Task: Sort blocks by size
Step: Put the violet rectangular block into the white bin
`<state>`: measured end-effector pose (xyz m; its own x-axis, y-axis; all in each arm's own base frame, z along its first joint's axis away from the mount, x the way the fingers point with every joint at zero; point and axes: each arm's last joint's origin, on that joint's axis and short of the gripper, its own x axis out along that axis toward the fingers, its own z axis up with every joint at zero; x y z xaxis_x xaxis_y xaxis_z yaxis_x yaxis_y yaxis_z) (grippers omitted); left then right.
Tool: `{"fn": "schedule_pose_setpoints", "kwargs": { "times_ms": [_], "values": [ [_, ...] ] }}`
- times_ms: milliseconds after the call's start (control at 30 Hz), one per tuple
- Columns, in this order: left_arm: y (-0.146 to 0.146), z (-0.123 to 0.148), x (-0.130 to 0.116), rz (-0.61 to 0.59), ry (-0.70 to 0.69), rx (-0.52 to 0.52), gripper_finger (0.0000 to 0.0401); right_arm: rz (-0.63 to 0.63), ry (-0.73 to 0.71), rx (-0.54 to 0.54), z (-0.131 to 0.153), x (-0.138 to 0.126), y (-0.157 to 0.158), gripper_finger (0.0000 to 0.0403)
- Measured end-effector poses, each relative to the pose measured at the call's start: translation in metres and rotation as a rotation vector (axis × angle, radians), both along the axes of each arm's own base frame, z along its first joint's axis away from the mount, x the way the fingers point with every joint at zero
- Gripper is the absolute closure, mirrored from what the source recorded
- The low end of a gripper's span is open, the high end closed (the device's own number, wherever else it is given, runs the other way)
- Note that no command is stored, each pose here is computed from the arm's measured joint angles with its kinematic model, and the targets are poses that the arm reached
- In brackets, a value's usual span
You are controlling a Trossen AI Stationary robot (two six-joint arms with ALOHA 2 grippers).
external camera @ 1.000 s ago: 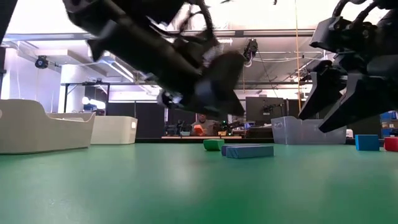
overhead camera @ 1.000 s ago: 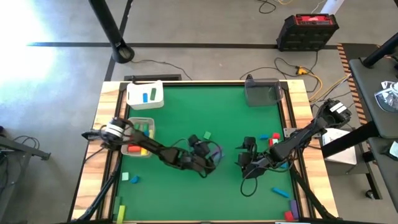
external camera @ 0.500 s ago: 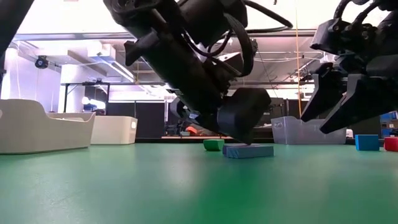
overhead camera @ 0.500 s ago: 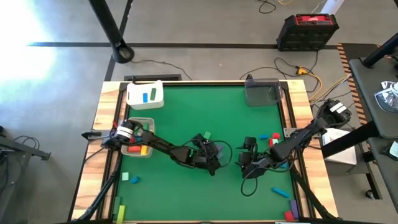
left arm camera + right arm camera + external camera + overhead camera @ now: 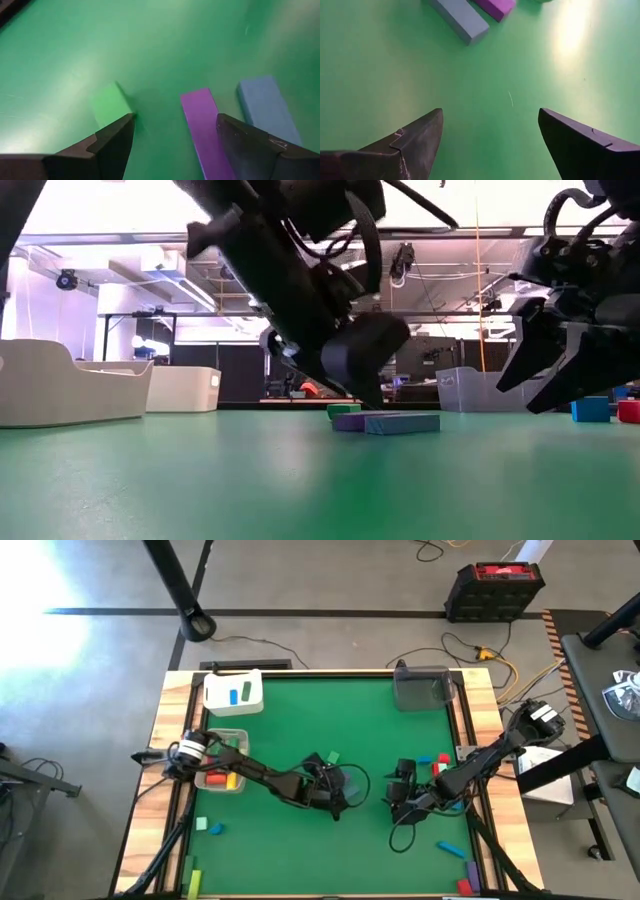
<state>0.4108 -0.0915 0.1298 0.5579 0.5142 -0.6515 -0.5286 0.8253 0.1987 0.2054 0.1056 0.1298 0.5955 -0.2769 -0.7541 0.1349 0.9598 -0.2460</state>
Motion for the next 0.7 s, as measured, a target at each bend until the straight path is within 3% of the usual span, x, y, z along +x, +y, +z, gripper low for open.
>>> {"fn": "schedule_pose_setpoints", "kwargs": {
  "times_ms": [300, 700],
  "values": [
    [-0.004, 0.003, -0.002, -0.023, -0.016, -0.038, 0.0134, 0.006, -0.047, 0.024, 0.001, 0.003, 0.002, 0.0079],
    [0.006, -0.038, -0.025, 0.0, -0.203, -0.16, 0.0145, 0.009, -0.071, 0.037, 0.002, 0.005, 0.003, 0.009]
  ]
}}
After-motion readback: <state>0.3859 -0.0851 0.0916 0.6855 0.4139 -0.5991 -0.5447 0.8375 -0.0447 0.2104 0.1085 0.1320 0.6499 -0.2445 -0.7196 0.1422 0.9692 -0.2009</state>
